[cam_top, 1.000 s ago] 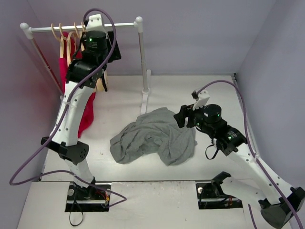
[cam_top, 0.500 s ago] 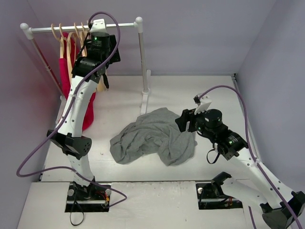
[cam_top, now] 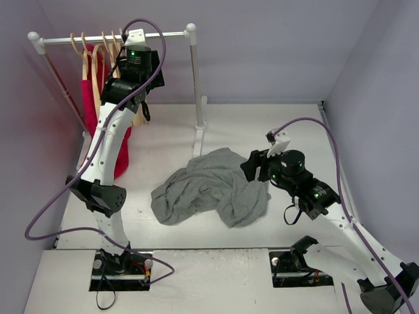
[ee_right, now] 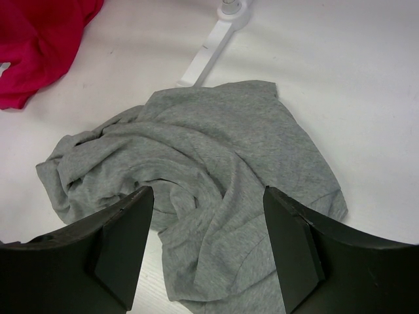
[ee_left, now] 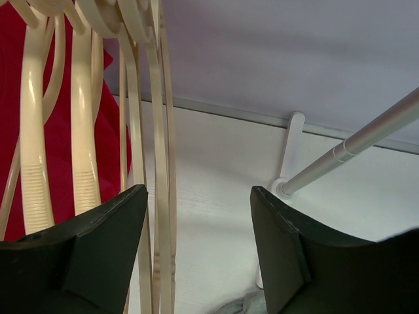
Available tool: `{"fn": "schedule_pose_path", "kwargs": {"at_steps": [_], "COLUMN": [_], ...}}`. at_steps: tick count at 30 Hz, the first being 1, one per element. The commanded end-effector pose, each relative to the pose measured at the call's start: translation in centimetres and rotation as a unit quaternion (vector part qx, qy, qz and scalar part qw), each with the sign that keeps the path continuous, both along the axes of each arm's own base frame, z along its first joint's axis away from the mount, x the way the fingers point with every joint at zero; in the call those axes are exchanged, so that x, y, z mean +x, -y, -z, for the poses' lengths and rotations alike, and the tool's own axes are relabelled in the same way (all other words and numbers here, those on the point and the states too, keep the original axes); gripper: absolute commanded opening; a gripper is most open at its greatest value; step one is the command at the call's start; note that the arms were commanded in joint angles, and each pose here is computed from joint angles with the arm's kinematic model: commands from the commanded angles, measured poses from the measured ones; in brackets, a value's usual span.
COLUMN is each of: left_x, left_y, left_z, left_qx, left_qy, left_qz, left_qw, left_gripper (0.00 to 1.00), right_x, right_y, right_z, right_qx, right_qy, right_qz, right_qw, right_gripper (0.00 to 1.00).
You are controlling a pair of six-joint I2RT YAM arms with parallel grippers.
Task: Place the t-shirt on the hanger
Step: Pick up the hanger from the clothesline.
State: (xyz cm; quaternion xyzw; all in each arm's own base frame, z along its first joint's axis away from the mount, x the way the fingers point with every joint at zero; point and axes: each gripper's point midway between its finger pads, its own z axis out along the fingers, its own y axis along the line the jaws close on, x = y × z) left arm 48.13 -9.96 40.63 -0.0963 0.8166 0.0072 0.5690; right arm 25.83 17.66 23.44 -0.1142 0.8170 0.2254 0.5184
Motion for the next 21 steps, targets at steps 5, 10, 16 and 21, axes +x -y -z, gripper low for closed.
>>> {"fn": "schedule_pose_path", "kwargs": {"at_steps": [5,10,16,21], "left_x": [0.3,0.5,0.8,1.0], "left_y": [-0.5,-0.7,-1.9,-2.3], "left_z": [-1.9,-1.0,0.7,1.4], "left_qx": [-0.008,-0.002,0.007,0.013], "left_qy": [0.033,0.023,0.004,-0.004], "left_qz": [-0.008,-0.016,-0.044,-0.049], "left_qw": [0.999,1.000,0.999,0.999], "left_gripper": [0.58,0.58,0.53,0.48], "right_x": [0.5,0.5,0.7,0.6], "right_y": [-0.4,-0.4,-0.4,-0.4], "right_z": [-1.3,-1.2,-1.2,-1.2], "right_qx": [0.021,0.020,0.018,0.019], "right_qy": [0.023,0.022,0.023,0.022], "right_qz": [0.001,0.002,0.004,0.004], "right_qw": [1.000,1.000,1.000,1.000], "right_gripper": [0.65,0.65,0.65,0.65]}}
